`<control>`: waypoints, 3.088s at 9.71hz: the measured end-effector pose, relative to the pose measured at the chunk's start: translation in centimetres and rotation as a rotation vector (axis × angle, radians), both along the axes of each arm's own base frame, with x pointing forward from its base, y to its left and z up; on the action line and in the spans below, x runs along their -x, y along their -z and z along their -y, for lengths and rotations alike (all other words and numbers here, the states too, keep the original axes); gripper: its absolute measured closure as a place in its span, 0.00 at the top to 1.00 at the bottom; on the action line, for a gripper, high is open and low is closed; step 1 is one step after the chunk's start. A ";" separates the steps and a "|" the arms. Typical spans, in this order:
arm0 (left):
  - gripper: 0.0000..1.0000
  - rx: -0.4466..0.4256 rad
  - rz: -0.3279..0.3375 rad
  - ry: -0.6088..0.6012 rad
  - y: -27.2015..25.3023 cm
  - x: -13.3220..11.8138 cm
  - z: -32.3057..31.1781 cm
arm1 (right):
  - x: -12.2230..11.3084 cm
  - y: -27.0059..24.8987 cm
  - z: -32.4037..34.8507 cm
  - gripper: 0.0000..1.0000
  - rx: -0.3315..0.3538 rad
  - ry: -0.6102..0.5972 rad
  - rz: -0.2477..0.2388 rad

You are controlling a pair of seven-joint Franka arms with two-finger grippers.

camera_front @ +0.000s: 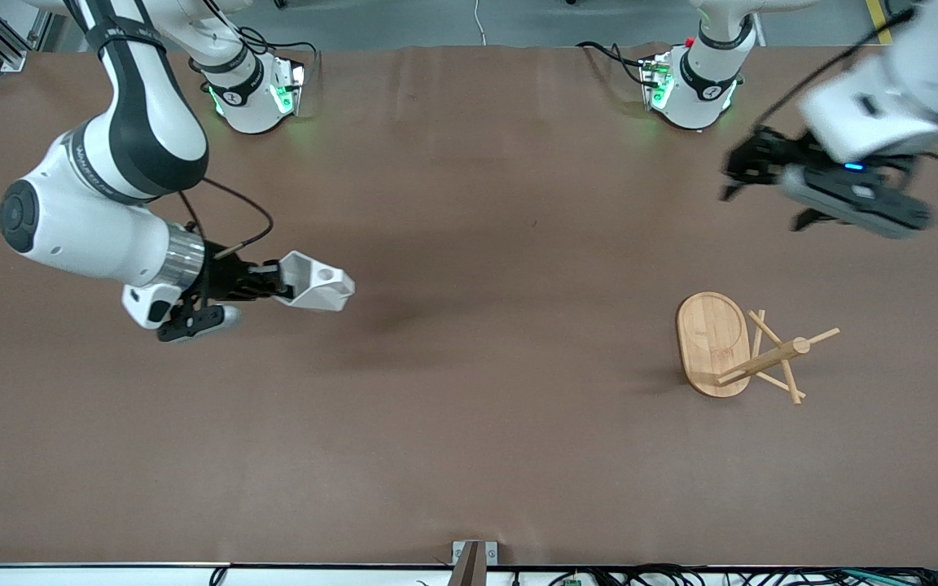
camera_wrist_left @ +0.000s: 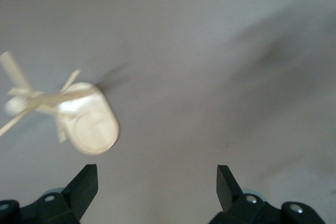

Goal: Hang cup on rack
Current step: 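Carry the cup toward the middle while the left gripper reaches for it, then grasp the cup with the left gripper and open the right gripper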

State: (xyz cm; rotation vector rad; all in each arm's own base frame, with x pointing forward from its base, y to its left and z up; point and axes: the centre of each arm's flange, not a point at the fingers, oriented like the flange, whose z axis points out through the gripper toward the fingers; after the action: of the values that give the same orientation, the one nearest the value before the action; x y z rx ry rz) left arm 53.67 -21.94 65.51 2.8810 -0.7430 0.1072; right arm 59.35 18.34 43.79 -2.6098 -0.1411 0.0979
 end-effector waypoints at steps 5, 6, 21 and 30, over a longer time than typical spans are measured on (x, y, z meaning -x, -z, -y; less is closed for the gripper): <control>1.00 0.149 0.131 0.376 2.2 6.1 19.0 | 1.3 -0.6 -5.2 0.06 -0.423 0.006 -0.112; 1.00 0.168 0.149 0.454 3.9 5.4 20.1 | 1.7 0.1 -5.8 0.06 -0.461 -0.033 -0.146; 0.95 0.226 0.128 0.713 10.5 8.5 28.2 | 4.1 2.2 -10.2 0.06 -0.743 -0.174 -0.321; 0.72 0.173 0.119 0.517 11.0 5.4 25.5 | 1.7 0.7 -7.2 0.81 -0.726 -0.127 -0.246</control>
State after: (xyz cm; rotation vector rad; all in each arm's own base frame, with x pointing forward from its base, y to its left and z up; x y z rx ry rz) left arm 48.30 -47.47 54.48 2.4472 -1.3947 0.2617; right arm 57.61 25.57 43.09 -1.8471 -0.2089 0.3425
